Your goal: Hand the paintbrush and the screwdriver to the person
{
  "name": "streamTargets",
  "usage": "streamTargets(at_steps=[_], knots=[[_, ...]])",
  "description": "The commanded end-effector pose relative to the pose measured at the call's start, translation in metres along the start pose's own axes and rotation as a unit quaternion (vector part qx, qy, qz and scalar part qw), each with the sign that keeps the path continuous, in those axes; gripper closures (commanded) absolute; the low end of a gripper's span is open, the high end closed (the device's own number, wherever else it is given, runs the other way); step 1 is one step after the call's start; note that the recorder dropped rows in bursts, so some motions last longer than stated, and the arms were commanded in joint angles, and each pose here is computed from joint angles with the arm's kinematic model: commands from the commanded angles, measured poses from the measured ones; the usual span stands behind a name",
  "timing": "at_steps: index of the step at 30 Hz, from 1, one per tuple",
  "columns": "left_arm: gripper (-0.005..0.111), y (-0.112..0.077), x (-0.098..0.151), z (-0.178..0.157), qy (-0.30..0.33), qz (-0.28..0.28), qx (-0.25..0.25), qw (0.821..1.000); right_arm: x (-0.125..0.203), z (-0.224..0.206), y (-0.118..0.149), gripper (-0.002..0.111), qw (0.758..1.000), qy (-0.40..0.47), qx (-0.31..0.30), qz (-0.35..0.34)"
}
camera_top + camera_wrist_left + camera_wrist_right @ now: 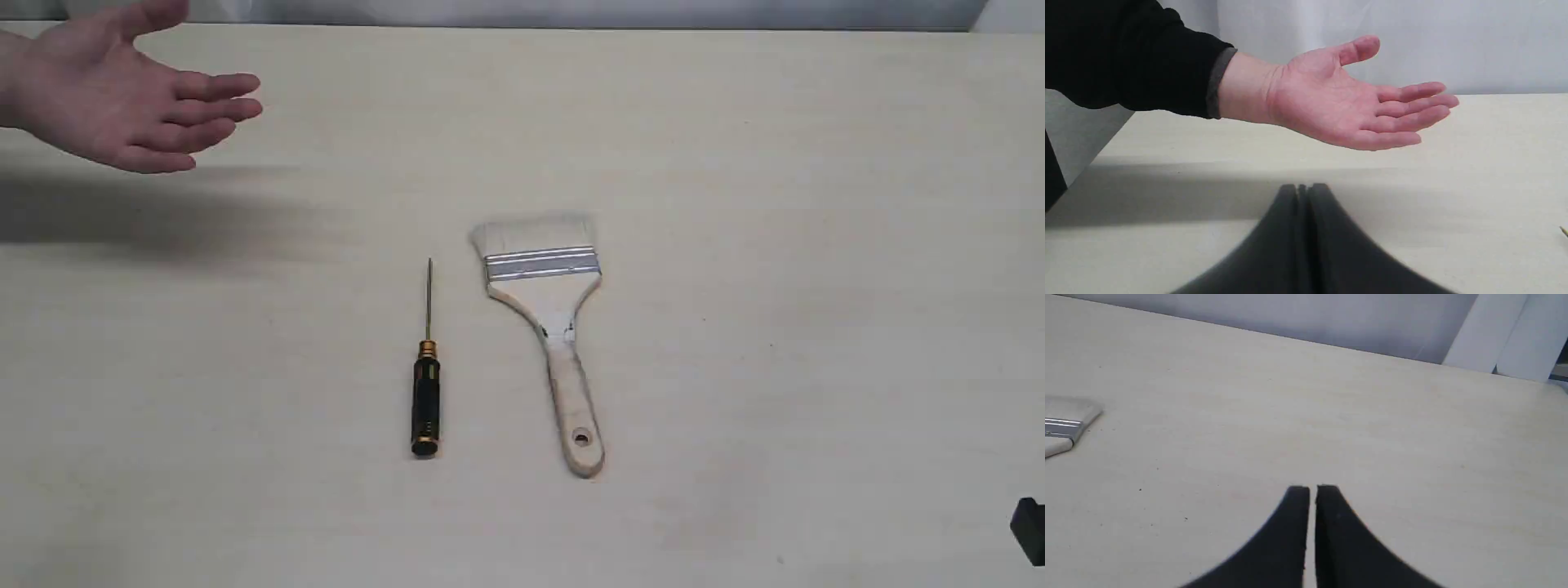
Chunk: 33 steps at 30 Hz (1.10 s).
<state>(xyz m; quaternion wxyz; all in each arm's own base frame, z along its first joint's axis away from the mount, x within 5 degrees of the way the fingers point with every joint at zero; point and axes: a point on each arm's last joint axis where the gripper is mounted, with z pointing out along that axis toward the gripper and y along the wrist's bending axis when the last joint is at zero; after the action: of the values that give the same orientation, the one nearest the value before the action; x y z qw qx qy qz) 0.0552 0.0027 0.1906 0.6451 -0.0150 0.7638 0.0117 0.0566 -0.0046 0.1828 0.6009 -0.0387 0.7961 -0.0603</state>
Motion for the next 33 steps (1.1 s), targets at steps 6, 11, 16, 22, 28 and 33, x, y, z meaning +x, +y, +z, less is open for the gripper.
streamTargets(at_steps=[6, 11, 16, 22, 28, 33], knots=[[0.107, -0.001, 0.000, 0.000, -0.003, -0.002, 0.005, 1.000, 0.000, 0.000, 0.000, 0.104, 1.000, -0.006, 0.003, -0.016], [0.107, -0.001, 0.000, 0.000, -0.003, -0.002, 0.005, 1.000, -0.022, -0.003, 0.000, 0.104, 0.992, -0.127, 0.002, -0.026], [0.107, -0.001, 0.000, 0.000, -0.003, -0.001, 0.004, 1.000, -0.042, -0.010, 0.002, 0.104, 0.970, -0.241, -0.003, -0.025], [0.107, -0.001, 0.000, 0.000, -0.003, -0.001, 0.004, 1.000, -0.045, -0.012, 0.002, 0.104, 0.966, -0.258, -0.004, -0.018], [0.107, -0.001, 0.000, 0.000, -0.003, -0.001, 0.004, 1.000, -0.049, -0.015, -0.001, 0.104, 0.943, -0.282, -0.045, 0.173], [0.107, -0.001, 0.000, 0.000, -0.003, -0.001, 0.004, 1.000, -0.051, -0.016, -0.006, 0.104, 0.870, -0.287, -0.088, 0.390]])
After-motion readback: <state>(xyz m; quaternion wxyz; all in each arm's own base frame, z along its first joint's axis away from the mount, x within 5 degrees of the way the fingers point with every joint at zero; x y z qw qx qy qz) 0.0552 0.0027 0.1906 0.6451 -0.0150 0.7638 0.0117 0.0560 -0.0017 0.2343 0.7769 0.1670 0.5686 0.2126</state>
